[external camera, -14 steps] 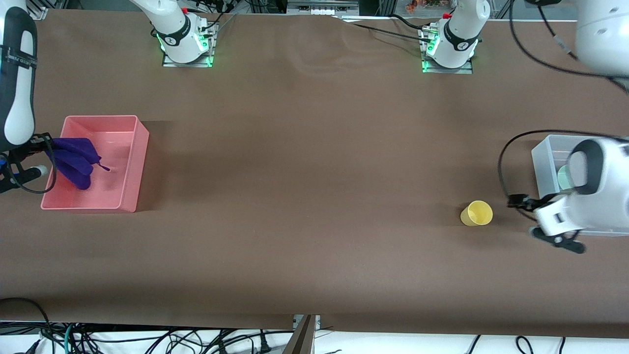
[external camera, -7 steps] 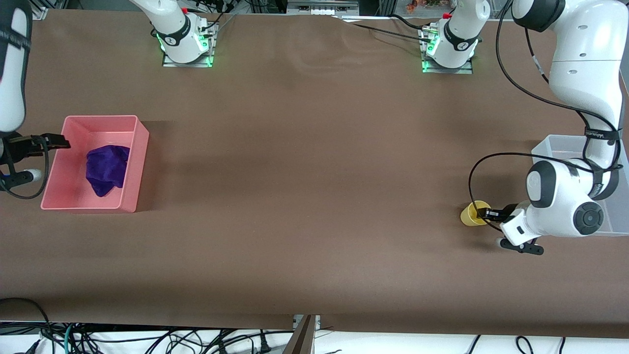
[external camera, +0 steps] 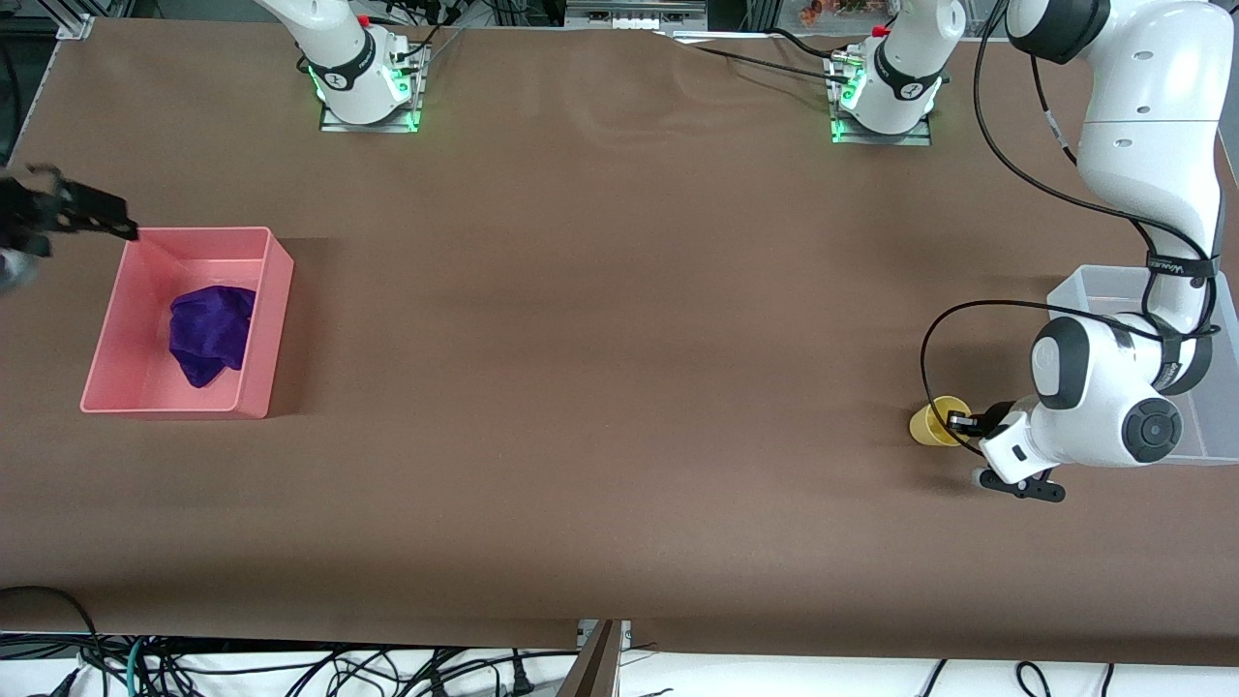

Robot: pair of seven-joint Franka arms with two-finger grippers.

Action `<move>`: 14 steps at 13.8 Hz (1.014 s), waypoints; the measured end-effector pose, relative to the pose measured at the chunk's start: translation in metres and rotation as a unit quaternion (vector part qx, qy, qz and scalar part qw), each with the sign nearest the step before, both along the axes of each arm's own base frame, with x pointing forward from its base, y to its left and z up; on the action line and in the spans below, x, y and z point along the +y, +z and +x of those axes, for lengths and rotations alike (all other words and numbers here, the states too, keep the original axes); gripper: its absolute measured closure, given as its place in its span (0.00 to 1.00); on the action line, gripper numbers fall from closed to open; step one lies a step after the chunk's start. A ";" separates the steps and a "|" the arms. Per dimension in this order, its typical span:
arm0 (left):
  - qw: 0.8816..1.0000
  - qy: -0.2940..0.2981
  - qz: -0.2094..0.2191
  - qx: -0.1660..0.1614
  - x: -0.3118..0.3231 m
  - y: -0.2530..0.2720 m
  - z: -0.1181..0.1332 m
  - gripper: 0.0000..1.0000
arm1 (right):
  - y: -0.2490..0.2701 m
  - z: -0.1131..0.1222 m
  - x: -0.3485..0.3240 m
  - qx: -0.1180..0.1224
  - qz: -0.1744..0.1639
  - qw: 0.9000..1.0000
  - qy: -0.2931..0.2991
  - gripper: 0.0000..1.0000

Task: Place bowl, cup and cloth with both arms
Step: 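Grasp the yellow cup with the left gripper while the right gripper withdraws, then place the yellow cup into the green bowl with the left gripper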

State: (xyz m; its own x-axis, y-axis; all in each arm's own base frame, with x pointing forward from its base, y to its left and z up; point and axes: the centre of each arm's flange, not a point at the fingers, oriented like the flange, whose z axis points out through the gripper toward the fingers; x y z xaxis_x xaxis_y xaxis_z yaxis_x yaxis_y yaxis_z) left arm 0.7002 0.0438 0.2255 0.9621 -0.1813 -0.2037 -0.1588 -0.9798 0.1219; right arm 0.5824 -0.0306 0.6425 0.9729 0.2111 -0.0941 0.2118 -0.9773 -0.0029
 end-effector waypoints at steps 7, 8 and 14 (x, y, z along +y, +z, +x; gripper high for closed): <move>0.989 -0.116 0.090 0.019 0.087 0.154 -0.017 0.96 | -0.010 -0.009 0.011 0.001 -0.001 1.000 0.012 0.00; 0.986 -0.133 0.098 0.027 0.122 0.155 -0.024 0.96 | -0.010 -0.009 0.019 0.001 -0.006 1.000 0.013 0.00; 0.983 -0.169 0.070 0.036 0.271 0.069 -0.090 0.96 | -0.010 -0.011 0.030 0.002 -0.011 1.000 -0.027 0.00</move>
